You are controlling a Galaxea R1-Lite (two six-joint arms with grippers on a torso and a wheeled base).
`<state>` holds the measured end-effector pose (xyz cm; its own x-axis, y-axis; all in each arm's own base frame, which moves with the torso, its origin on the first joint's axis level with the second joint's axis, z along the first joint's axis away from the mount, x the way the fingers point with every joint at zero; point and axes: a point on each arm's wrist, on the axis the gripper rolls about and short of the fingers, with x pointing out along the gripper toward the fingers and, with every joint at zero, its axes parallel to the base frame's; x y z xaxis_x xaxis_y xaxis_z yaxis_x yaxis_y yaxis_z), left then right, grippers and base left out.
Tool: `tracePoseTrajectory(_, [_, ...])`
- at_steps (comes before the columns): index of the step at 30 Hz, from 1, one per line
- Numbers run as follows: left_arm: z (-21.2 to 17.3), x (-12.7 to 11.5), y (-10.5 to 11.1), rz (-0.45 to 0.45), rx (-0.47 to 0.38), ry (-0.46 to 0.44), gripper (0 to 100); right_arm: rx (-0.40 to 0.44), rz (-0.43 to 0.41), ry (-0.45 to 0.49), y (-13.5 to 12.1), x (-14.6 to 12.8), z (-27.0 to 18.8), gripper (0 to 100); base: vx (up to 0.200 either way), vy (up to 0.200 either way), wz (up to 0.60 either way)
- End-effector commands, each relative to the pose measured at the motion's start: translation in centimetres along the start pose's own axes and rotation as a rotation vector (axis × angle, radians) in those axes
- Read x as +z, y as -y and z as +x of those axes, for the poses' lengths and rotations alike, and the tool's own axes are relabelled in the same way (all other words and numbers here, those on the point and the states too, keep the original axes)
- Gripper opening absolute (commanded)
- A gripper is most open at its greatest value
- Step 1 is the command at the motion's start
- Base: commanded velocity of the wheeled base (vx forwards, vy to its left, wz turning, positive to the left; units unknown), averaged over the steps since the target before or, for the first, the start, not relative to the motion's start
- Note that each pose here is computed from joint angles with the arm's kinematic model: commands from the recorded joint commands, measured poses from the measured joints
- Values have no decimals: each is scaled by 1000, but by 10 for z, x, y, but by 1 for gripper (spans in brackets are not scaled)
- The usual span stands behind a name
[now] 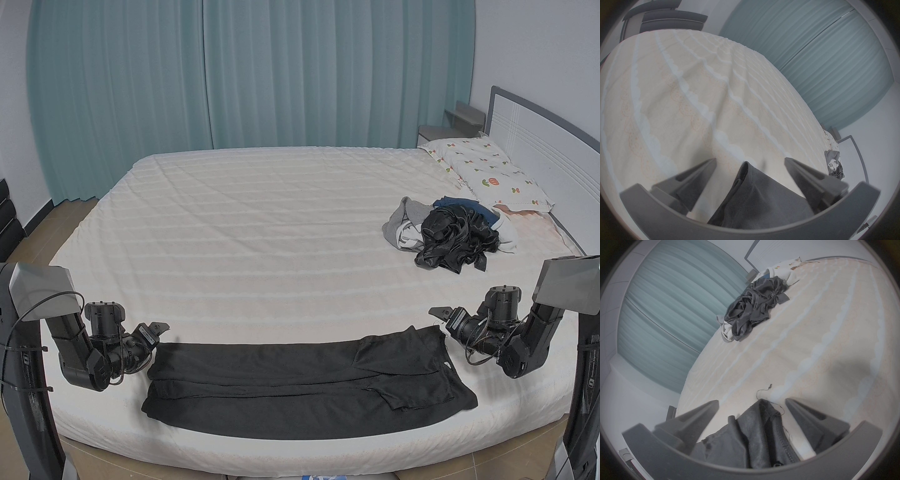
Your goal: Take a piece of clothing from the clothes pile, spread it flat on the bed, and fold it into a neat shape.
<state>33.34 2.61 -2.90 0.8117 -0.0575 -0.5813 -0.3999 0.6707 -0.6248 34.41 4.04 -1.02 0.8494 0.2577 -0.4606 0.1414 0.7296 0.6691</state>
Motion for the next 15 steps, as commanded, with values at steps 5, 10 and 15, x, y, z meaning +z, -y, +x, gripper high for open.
tracePoseTrajectory(5, [0, 0, -1, 0, 3, -1, 100, 85, -147, -127, -6, -32, -17, 100, 0, 0, 0])
tracePoseTrajectory(10, [0, -1, -1, 0, 4, -2, 100, 79, -155, -138, 0, -36, -13, 100, 0, 0, 0])
tracePoseTrajectory(15, [0, -1, -1, 0, 4, -2, 100, 70, -164, -152, 4, -40, -9, 100, 0, 0, 0])
